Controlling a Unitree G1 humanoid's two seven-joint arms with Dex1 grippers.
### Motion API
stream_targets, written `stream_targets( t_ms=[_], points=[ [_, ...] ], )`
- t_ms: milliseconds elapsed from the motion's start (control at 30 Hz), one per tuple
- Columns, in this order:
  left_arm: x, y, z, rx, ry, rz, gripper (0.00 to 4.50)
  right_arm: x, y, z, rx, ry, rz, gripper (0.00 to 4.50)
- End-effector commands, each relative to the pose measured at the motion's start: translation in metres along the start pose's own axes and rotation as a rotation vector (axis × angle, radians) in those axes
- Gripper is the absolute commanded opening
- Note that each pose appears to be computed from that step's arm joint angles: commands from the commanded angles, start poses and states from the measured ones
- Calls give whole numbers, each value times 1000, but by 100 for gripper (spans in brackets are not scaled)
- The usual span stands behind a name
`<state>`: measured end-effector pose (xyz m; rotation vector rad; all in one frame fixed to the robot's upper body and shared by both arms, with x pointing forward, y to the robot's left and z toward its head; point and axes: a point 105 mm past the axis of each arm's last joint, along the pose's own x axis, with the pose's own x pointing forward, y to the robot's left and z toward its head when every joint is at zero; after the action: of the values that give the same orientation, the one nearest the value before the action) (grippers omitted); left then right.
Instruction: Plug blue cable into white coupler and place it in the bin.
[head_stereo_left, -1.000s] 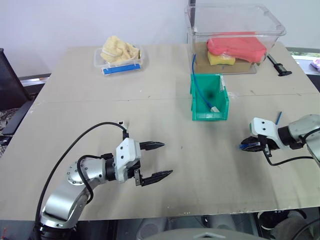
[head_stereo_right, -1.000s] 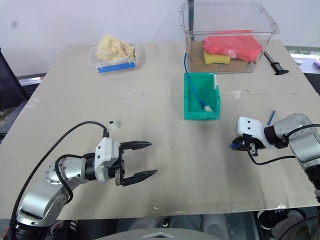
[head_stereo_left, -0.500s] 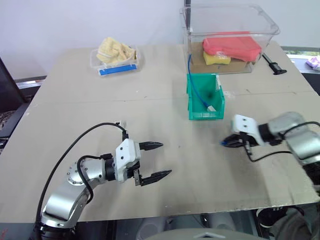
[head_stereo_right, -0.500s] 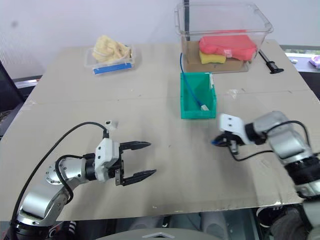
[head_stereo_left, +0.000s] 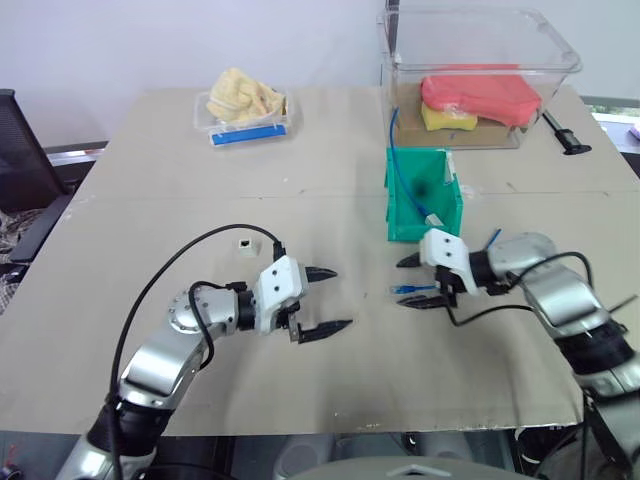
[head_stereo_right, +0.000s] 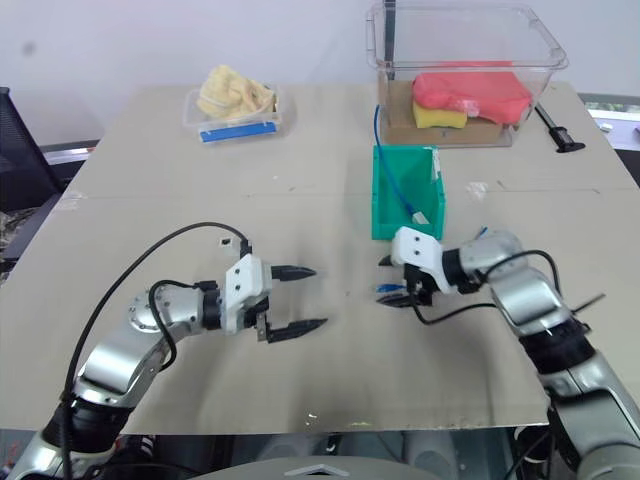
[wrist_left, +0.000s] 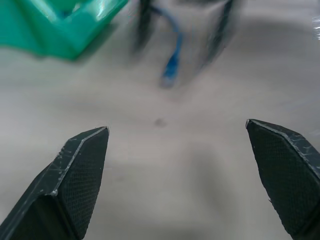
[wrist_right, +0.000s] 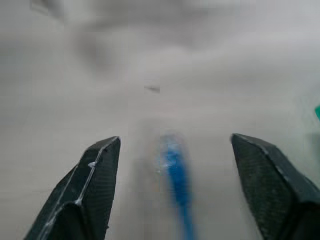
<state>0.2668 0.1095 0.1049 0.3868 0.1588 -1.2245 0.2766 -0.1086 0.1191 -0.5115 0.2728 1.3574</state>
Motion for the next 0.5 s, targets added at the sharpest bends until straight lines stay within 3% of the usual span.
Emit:
stream_targets(
  t_ms=[33, 200, 500],
  points=[
    [14, 4, 1, 29, 13, -27, 450, -27, 11, 21, -36, -110, -115, 353],
    [43, 10, -1, 71, 30, -84, 450, -59, 41, 7, 20, -106, -366, 353],
    [81, 12, -7, 116, 70, -155, 450, -74, 70, -8, 83, -37, -596, 353]
  ],
)
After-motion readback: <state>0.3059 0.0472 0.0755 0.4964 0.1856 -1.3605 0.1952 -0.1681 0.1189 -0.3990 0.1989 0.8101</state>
